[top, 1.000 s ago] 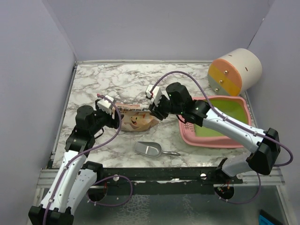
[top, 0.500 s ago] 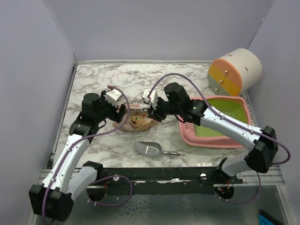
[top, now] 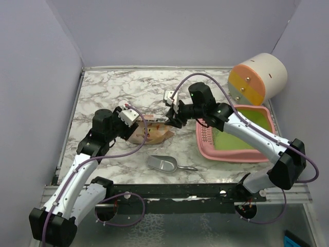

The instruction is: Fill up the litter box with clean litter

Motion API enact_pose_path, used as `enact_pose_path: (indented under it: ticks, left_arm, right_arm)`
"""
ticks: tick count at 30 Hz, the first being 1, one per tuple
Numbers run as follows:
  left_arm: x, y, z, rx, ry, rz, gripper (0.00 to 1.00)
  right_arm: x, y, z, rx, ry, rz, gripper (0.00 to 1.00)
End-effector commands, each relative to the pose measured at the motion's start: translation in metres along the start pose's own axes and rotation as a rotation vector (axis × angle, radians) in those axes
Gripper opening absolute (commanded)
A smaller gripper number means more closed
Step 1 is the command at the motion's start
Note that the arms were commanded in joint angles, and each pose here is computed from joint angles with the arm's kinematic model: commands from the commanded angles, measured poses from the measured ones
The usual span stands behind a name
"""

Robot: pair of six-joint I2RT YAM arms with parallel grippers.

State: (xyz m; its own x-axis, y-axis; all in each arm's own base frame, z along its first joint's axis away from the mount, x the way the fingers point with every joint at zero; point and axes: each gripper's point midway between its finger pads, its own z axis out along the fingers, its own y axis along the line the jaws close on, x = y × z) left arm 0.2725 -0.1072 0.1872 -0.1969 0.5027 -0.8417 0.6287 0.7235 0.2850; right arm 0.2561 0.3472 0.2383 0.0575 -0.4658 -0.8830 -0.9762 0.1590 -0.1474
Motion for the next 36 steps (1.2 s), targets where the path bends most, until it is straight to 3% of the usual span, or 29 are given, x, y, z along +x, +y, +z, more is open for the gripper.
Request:
enact_pose_path:
  ticks: [1, 9, 14, 20, 29, 31, 32, 36]
  left_arm:
    - [0.005, 0.016, 0.003, -0.087, 0.017, 0.081, 0.66]
    - [-0.001, 0.018, 0.011, -0.043, 0.018, 0.216, 0.74]
    - [-0.007, 0.013, 0.02, 0.059, 0.036, 0.308, 0.71]
    - [-0.006, 0.006, 0.031, 0.149, 0.061, 0.354, 0.41]
    - [0.0, -0.019, 0.031, 0.287, 0.04, 0.364, 0.27]
    - [0.002, -0.023, 0.032, 0.313, 0.04, 0.371, 0.16]
    - [0.003, -0.025, 0.032, 0.326, 0.038, 0.375, 0.01]
    - [-0.005, -0.025, 0.032, 0.324, 0.009, 0.366, 0.0]
  right_arm:
    - [-0.017, 0.004, 0.0, -0.101, -0.073, -0.021, 0.4]
    - [-0.005, 0.004, 0.012, -0.171, -0.039, -0.004, 0.4]
    - [0.004, 0.0, 0.012, -0.205, -0.033, 0.021, 0.4]
    - [0.013, -0.011, 0.014, -0.198, -0.021, 0.025, 0.4]
    - [0.02, -0.014, 0.023, -0.221, -0.012, 0.016, 0.4]
    - [0.021, -0.015, 0.027, -0.224, -0.018, 0.013, 0.4]
    - [0.021, -0.016, 0.028, -0.224, -0.018, 0.015, 0.4]
    - [0.023, -0.016, 0.034, -0.237, -0.024, 0.032, 0.39]
